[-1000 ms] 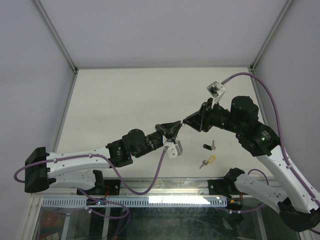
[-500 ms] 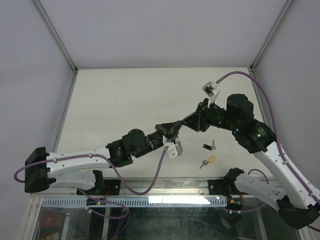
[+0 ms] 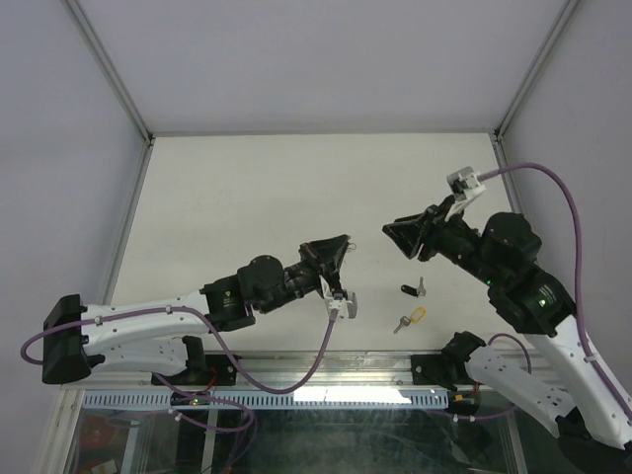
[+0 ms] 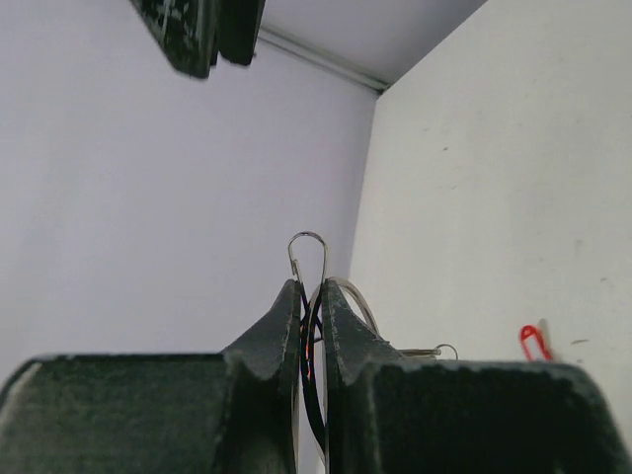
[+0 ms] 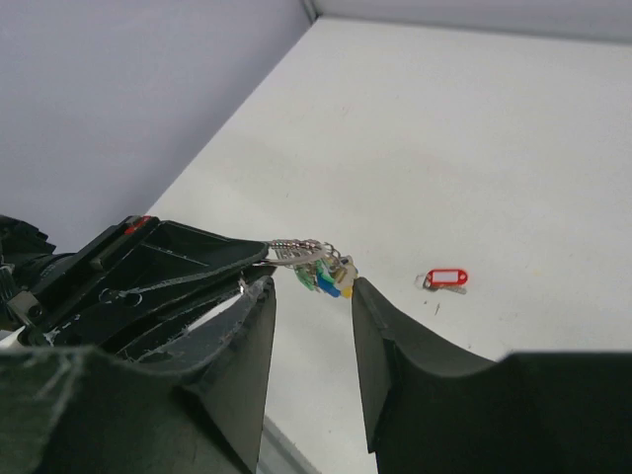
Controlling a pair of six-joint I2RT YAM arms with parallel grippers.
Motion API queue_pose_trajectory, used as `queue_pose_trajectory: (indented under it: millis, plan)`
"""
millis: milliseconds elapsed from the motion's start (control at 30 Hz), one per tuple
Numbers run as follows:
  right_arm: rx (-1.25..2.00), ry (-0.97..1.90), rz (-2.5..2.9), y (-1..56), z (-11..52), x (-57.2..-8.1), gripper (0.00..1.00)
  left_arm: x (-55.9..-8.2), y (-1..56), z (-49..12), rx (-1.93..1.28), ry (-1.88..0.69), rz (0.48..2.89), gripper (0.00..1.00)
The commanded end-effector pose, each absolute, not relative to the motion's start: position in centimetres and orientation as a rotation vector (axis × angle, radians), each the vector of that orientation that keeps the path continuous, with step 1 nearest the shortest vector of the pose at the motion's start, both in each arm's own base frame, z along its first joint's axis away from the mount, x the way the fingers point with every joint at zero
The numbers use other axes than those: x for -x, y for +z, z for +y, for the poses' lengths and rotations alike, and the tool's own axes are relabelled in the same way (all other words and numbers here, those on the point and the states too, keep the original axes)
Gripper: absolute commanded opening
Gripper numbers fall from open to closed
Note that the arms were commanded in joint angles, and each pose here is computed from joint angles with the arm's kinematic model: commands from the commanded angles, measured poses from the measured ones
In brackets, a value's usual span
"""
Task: Put the keys on the keyring
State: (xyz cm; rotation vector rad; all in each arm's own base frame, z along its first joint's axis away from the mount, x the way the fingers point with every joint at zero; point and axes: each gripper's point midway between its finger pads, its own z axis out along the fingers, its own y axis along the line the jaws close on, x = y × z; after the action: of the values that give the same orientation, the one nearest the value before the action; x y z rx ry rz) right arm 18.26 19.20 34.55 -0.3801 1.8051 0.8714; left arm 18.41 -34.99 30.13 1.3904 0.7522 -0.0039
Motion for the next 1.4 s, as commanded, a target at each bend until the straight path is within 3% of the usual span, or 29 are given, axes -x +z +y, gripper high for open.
queue_pose_trajectory:
  millis: [0, 267, 767, 900, 1133, 1367]
  plan:
    - [0.27, 0.791, 1.596, 38.0, 17.2, -19.7, 0.4, -19.0, 34.3, -32.5, -1.348, 0.225, 0.611, 0.0]
    - [0.352, 0.789, 1.524, 36.2, 18.0, -19.8, 0.4, -20.6, 33.3, -29.9, -1.369, 0.519, 0.572, 0.0]
    - [0.575, 0.742, 1.702, 31.3, 20.8, -21.2, 0.36, -22.6, 31.2, -28.0, -1.396, 0.799, 0.563, 0.0]
    - [0.66, 0.837, 1.677, 31.5, 22.6, -20.4, 0.36, -22.6, 31.7, -28.4, -1.357, 0.671, 0.646, 0.0]
    - [0.802, 1.022, 1.545, 34.3, 25.0, -18.0, 0.47, -21.1, 33.9, -30.4, -1.26, 0.229, 0.841, 0.0]
    - [0.688, 1.071, 1.657, 36.5, 25.0, -18.3, 0.48, -19.8, 34.6, -31.5, -1.159, -0.023, 0.913, 0.0]
